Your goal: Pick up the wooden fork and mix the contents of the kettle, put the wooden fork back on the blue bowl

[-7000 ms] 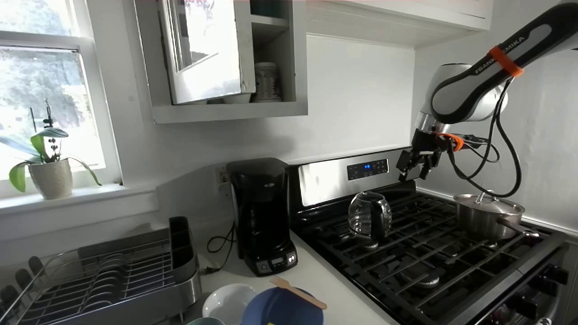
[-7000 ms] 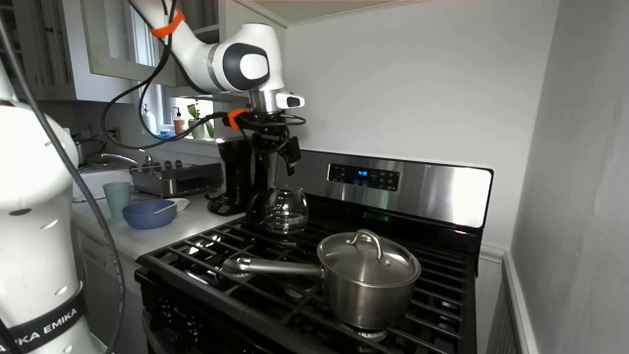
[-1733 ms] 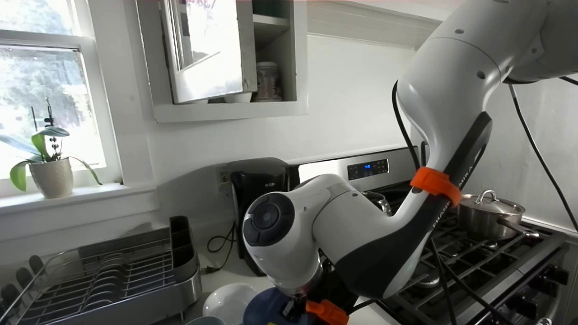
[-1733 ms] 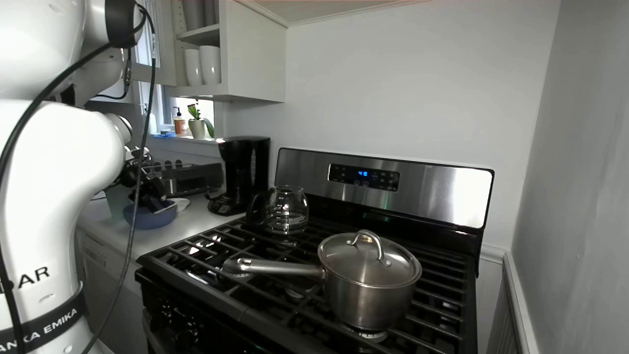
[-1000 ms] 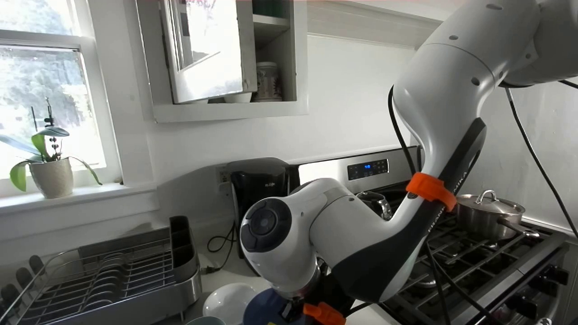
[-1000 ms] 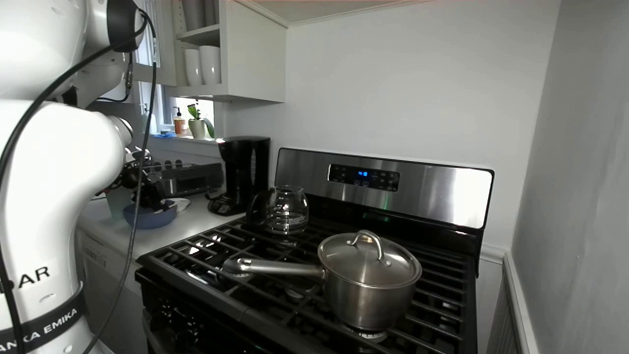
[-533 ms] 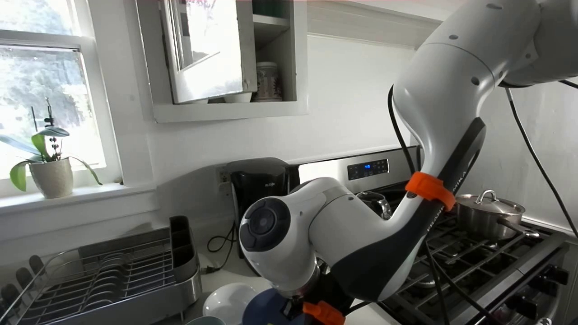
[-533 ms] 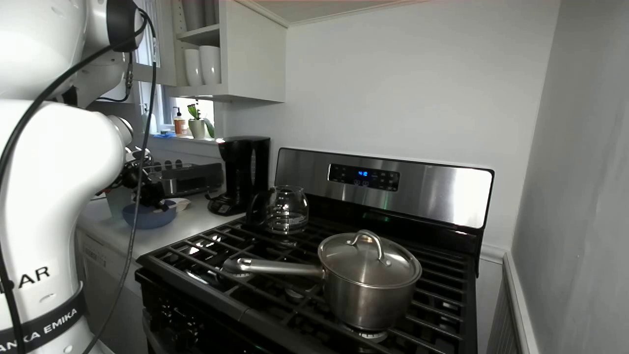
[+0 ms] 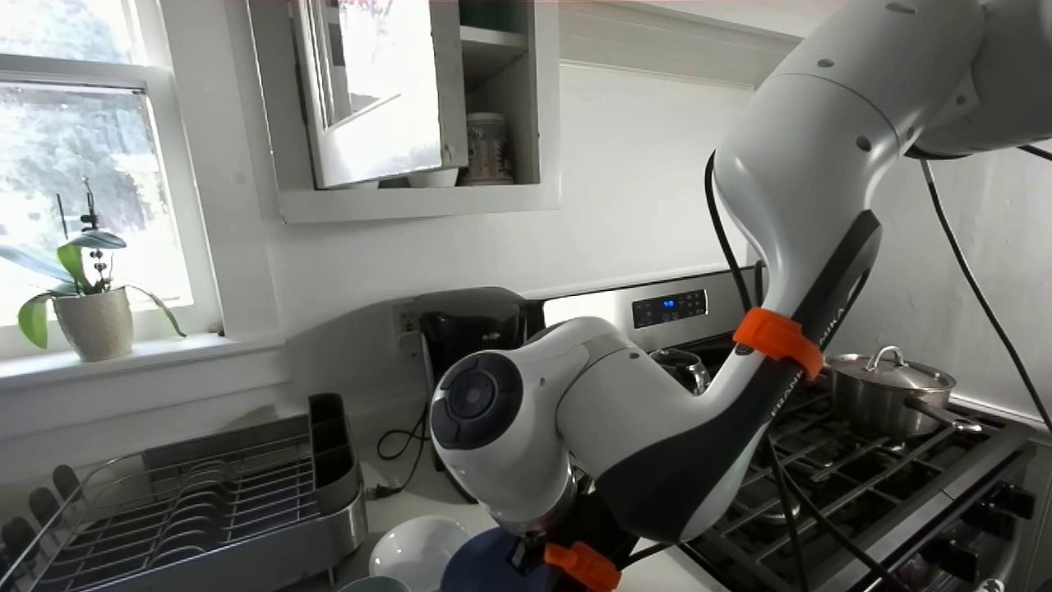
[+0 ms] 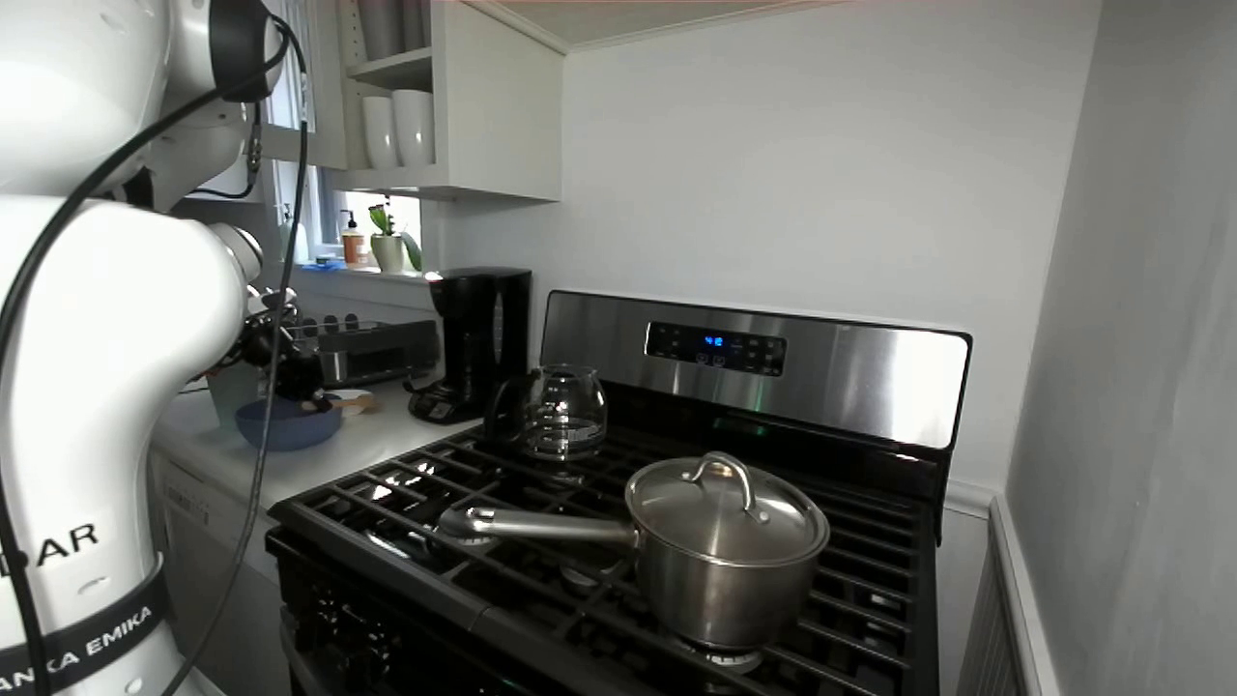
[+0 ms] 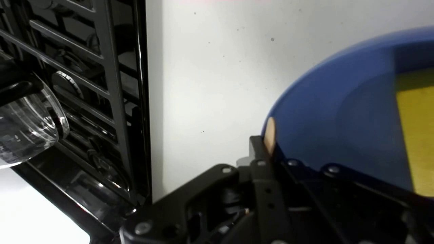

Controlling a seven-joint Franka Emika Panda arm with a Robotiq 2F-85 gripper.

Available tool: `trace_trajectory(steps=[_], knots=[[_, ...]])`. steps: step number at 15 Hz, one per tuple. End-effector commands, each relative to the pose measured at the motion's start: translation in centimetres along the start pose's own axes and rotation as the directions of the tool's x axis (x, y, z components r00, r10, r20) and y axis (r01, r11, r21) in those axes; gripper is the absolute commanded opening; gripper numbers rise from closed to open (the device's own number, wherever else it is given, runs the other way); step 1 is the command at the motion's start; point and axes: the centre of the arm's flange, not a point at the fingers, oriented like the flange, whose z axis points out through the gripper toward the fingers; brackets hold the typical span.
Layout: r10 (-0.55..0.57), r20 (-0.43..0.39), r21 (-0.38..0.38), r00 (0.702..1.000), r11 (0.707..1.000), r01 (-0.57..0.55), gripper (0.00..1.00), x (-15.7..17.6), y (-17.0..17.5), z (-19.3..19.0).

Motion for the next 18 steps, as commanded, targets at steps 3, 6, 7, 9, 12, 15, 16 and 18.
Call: trace_trajectory(steps=[3,6,7,9,12,15,16,18], knots=[[0.071,-0.034,-0.013,0.997,0.997,-0.072,0.01,1.0,1.8,-2.1],[0.128,-0.029,0.003,0.991,0.992,-0.128,0.01,1.9,4.4,-3.4],[0.139,-0.032,0.009,0.990,0.990,-0.139,0.01,2.2,5.1,-3.5],[0.150,-0.029,0.015,0.988,0.989,-0.150,0.01,2.5,5.7,-3.2],[0.150,-0.017,0.023,0.989,0.989,-0.149,0.01,2.5,5.4,-2.3],[0.139,-0.012,0.023,0.990,0.990,-0.139,0.01,1.5,4.7,-1.1],[0.138,-0.010,0.026,0.990,0.990,-0.138,0.01,1.1,4.4,-0.8],[0.133,-0.009,0.036,0.991,0.991,-0.133,0.01,0.4,3.8,-0.4]])
